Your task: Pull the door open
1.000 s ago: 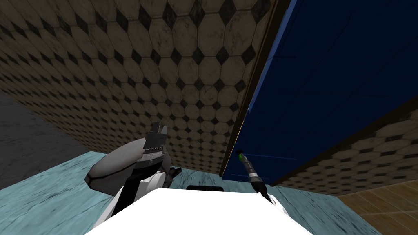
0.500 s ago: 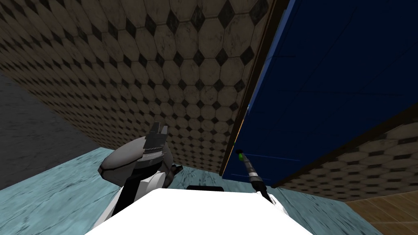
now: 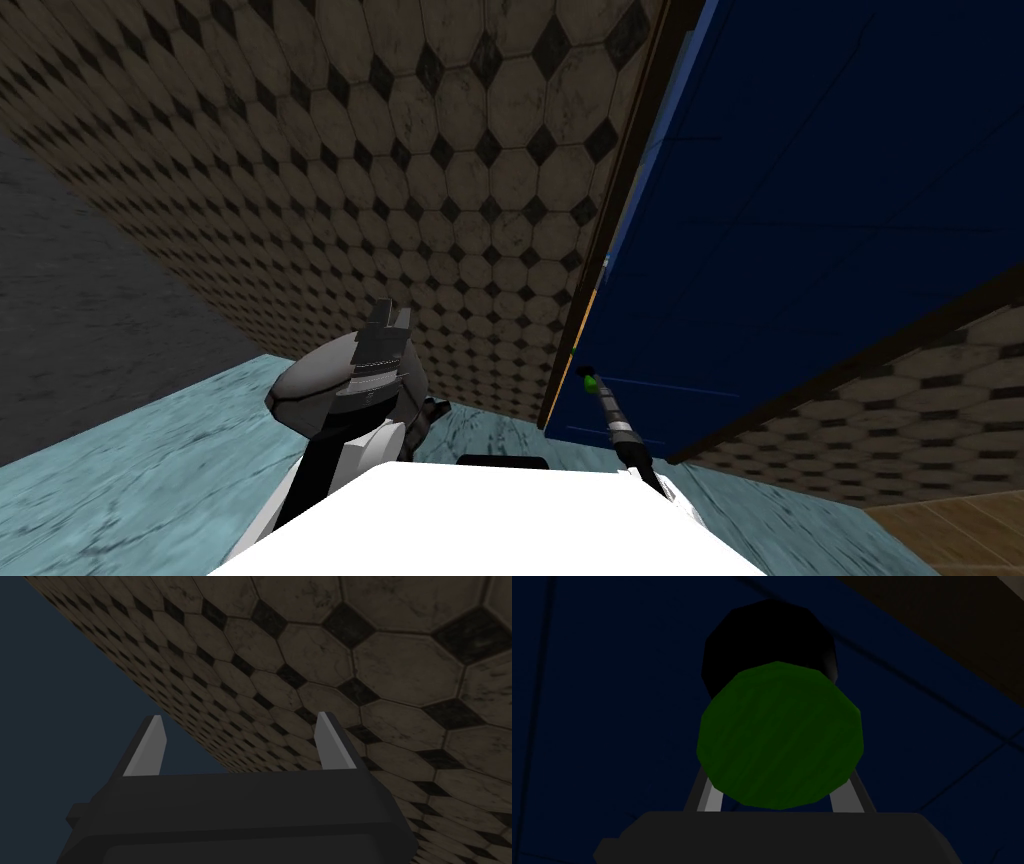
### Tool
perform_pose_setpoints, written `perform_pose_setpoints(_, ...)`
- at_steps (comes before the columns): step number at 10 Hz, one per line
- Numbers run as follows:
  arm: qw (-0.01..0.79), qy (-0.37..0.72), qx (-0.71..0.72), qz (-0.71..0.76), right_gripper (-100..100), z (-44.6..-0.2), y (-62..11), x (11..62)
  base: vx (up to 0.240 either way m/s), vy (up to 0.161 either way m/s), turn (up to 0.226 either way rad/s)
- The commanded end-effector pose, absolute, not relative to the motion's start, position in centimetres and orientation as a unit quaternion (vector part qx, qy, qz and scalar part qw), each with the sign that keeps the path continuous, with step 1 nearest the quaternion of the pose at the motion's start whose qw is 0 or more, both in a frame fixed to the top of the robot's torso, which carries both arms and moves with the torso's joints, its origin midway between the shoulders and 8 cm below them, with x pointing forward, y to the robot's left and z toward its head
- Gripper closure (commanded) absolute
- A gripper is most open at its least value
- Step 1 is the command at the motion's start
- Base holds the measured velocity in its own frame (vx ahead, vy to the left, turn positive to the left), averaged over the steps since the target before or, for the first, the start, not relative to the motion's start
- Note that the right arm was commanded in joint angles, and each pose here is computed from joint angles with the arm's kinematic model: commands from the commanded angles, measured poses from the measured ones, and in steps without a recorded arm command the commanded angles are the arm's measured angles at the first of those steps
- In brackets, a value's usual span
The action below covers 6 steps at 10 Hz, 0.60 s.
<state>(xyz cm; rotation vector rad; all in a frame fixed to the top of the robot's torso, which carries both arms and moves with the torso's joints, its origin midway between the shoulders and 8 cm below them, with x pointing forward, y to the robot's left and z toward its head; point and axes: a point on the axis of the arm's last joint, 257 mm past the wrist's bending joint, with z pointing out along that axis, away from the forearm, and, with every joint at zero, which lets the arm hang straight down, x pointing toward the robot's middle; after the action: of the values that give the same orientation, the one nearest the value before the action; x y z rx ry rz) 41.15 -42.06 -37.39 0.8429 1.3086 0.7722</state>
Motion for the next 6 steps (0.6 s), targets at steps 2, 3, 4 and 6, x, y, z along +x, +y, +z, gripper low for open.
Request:
perform_pose_setpoints(2,0.629,0.556,0.397,0.371,100,-37.5,-41.28,41.35,-0.045,-0.026,0.059)
perform_pose_setpoints(3,0.628,0.554,0.399,0.374,100,-37.5,-41.28,41.35,-0.037,-0.022,0.036)
perform_pose_setpoints(4,0.62,0.542,0.414,0.387,100,-37.47,-41.36,41.44,-0.036,-0.016,0.061)
perform_pose_setpoints(6,0.619,0.542,0.415,0.388,100,-37.47,-41.36,41.44,-0.02,-0.011,0.019)
